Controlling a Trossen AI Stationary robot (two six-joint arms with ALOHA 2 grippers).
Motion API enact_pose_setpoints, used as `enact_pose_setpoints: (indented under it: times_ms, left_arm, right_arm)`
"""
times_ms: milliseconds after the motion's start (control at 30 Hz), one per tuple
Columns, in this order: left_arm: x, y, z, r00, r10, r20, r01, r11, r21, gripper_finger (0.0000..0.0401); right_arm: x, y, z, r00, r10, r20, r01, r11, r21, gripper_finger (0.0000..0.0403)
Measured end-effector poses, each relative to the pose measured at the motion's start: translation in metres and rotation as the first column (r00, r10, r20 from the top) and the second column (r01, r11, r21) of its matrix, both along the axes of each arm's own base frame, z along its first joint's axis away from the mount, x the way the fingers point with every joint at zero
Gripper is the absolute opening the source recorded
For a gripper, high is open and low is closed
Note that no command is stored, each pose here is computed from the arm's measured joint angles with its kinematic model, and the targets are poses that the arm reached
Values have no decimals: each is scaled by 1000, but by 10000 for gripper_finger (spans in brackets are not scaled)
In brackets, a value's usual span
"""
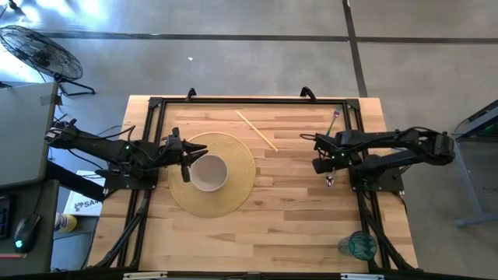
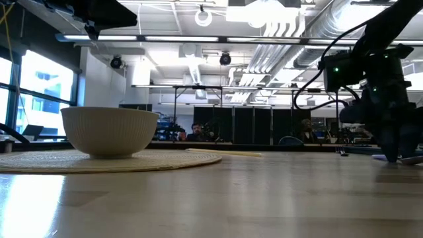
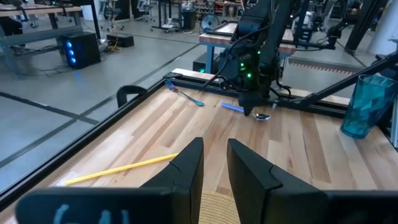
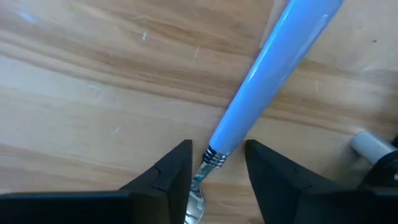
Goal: Pick & Place Utensil
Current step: Put the violet spoon into the white bowl
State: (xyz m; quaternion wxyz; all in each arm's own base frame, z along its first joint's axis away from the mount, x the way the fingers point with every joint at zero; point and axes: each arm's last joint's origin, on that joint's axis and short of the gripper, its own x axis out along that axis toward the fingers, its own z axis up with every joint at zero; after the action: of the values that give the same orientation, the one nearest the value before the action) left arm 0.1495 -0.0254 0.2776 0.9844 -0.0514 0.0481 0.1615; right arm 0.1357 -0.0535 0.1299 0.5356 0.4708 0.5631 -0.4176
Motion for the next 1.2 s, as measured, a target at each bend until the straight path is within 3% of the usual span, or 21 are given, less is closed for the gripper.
enact_pose_setpoints:
  times_ms: [500,1067,1200]
  left_arm:
    - [0,0,0,1000,0,0,0,1000,0,69]
    - [0,0,0,1000,0,0,0,1000,0,69]
    - [0,0,0,1000,0,0,0,1000,0,69]
  right_arm:
    - [2,-2,0,1000,7,4,-7,998,-55,82]
    - [2,-3,-1,1000,25,-2,-25,997,-79,81]
    - [2,-3,0,1000,26,0,-26,996,-81,66]
